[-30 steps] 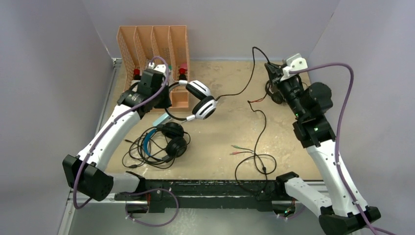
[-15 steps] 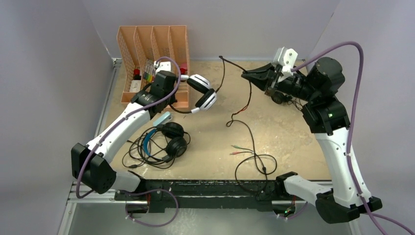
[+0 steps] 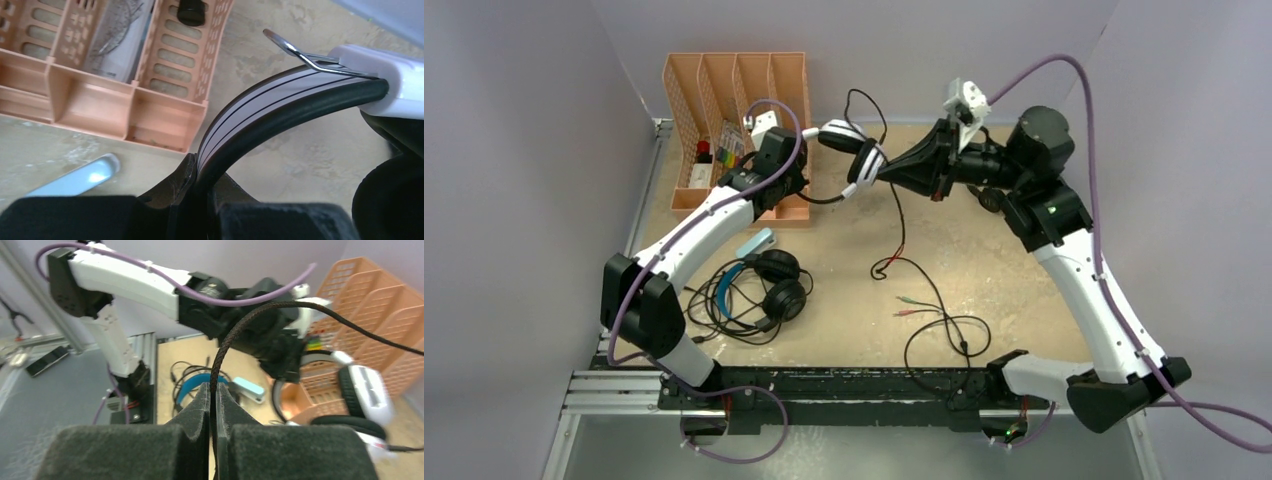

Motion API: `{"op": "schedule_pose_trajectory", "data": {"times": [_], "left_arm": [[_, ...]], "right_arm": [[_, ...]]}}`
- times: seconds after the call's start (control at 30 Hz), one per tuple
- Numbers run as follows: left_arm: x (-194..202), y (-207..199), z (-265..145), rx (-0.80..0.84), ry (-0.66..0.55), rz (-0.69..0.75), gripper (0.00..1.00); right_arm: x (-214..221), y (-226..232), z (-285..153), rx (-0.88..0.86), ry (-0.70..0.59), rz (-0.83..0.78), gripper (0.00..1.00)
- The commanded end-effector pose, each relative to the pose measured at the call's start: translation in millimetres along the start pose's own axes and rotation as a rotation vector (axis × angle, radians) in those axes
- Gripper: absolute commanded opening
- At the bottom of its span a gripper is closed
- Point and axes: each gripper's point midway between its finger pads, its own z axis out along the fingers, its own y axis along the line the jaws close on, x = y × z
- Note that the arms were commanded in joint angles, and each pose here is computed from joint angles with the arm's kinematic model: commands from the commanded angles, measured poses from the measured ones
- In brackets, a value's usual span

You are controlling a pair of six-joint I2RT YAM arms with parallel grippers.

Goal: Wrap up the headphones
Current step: Wrap the headphones cable around the headphones.

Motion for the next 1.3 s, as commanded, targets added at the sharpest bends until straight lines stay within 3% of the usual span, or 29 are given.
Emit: {"op": "schedule_pose_trajectory", "data": {"times": [0.0, 0.23, 0.47, 0.83, 1.27], "left_arm": [[-64, -58, -16, 0.169, -0.135, -0.252, 0.0], [-79, -75, -10, 0.188, -0.133, -0.365, 0.0], [-84, -71, 1, 0.214, -0.095, -0.424, 0.0], [-114, -67, -10, 0.372, -0.064, -0.494, 0.0], [-158, -67, -35, 0.484, -0.104, -0.504, 0.0]], "right_arm": [[8, 37, 13, -0.126, 0.017, 0.027, 0.0], [67, 66, 22, -0.212, 0.135, 0.086, 0.0], [87, 78, 10, -0.189, 0.128, 0.073, 0.0], [171, 55, 11, -0.113, 0.303, 0.202, 0.0], [227, 56, -6, -0.04, 0.397, 0.334, 0.0]]}}
